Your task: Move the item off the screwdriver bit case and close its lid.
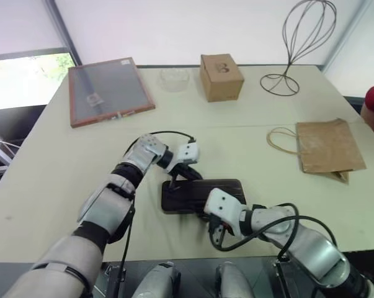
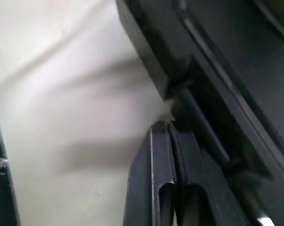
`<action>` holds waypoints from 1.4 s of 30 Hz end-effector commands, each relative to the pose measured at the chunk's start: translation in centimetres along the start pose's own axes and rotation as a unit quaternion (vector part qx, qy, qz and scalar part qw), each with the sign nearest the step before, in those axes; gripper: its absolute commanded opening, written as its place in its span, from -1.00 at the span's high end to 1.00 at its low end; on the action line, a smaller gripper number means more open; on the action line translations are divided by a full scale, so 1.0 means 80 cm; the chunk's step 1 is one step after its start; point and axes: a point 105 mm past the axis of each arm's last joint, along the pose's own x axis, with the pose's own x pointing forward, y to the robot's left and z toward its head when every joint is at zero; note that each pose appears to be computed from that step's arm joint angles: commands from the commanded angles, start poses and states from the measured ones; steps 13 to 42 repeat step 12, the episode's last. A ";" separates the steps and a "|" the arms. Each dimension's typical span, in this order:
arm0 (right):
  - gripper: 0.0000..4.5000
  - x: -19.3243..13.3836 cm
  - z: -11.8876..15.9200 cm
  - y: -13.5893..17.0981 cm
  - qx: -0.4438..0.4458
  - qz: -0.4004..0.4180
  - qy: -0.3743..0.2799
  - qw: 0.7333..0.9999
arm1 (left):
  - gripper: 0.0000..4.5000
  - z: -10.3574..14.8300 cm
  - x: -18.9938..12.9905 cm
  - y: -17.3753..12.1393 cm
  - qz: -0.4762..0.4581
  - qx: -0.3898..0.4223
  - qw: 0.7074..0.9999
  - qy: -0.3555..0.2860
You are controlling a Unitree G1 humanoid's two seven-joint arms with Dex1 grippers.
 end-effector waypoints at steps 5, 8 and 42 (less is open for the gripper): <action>0.97 -0.066 0.035 0.028 0.073 0.067 -0.117 0.988 | 1.00 -0.002 -0.083 0.046 0.126 -0.054 0.989 -0.046; 0.97 -0.102 0.049 -0.013 0.079 0.000 -0.165 0.983 | 1.00 -0.006 -0.123 0.051 0.161 -0.083 0.979 -0.089; 0.97 -0.144 0.053 -0.093 0.100 -0.154 -0.211 0.960 | 1.00 -0.008 -0.166 0.049 0.239 -0.121 0.947 -0.176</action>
